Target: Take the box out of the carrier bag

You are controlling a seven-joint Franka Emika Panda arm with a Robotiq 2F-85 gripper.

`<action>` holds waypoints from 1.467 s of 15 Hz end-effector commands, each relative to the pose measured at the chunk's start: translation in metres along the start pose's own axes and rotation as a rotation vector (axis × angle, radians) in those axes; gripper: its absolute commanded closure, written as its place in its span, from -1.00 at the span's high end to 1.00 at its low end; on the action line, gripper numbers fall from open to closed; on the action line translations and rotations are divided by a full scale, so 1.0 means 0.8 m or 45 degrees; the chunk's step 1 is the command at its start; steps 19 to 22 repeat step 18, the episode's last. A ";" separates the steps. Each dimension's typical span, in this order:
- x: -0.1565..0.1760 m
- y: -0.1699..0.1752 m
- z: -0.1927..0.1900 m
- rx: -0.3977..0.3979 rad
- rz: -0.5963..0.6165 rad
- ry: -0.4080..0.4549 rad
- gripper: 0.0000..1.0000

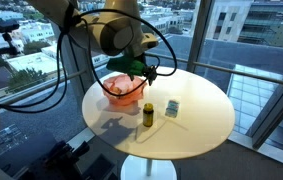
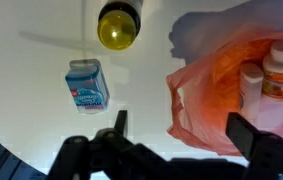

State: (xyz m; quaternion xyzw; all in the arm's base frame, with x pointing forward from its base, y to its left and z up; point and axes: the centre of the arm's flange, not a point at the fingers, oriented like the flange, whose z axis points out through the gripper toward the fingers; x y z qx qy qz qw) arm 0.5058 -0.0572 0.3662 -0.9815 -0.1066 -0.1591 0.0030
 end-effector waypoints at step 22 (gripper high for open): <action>-0.014 -0.031 -0.167 0.036 -0.029 -0.087 1.00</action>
